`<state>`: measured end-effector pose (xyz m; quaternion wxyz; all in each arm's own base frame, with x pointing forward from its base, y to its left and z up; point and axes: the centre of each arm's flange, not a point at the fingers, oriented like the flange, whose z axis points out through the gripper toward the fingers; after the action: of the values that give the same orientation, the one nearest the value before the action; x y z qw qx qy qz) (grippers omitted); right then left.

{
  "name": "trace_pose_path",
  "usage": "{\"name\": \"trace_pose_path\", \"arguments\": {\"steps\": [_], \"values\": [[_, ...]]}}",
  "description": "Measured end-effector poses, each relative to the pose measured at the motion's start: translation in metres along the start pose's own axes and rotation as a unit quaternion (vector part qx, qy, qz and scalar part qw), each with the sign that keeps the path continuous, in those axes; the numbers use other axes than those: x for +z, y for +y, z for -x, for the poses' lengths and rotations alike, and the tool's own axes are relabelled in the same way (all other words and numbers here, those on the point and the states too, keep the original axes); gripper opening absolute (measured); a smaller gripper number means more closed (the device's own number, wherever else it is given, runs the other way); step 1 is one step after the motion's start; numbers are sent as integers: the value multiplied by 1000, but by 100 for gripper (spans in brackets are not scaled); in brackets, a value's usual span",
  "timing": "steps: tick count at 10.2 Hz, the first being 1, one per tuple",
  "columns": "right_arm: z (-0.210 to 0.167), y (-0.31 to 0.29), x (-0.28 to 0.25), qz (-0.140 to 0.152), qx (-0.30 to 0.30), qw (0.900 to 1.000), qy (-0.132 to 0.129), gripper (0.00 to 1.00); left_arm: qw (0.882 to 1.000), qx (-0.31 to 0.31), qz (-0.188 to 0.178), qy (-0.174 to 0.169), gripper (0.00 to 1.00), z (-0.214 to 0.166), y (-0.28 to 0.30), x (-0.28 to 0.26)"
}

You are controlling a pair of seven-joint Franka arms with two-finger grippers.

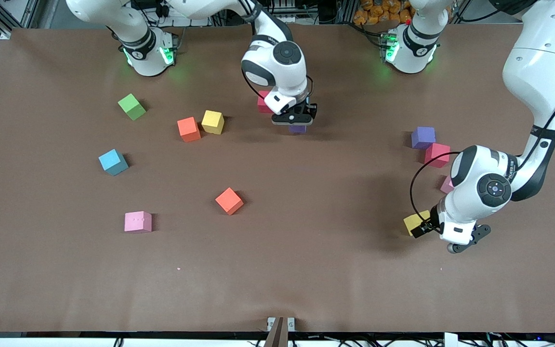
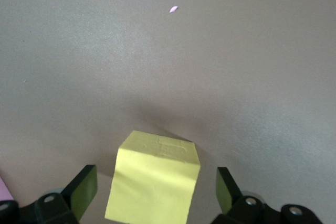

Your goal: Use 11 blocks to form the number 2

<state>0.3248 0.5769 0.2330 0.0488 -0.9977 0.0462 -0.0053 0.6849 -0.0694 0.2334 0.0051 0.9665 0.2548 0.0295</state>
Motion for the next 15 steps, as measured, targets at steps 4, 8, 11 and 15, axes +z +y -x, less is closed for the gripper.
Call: {"name": "trace_pose_path", "arguments": {"steps": [4, 8, 11, 15], "values": [[11, -3, 17, 12, 0, 1000, 3, 58, 1000, 6, 6, -9, 100, 2, -1, 22], [13, -5, 17, 12, 11, 1000, 3, 58, 1000, 6, 7, -10, 100, 3, -1, 24], [13, -4, 19, 15, 11, 1000, 2, 58, 1000, 6, 7, -12, 72, 4, -1, 27], [18, -4, 23, 19, 7, 1000, -1, 58, 1000, 6, 7, -11, 65, 3, 0, 26]]}}
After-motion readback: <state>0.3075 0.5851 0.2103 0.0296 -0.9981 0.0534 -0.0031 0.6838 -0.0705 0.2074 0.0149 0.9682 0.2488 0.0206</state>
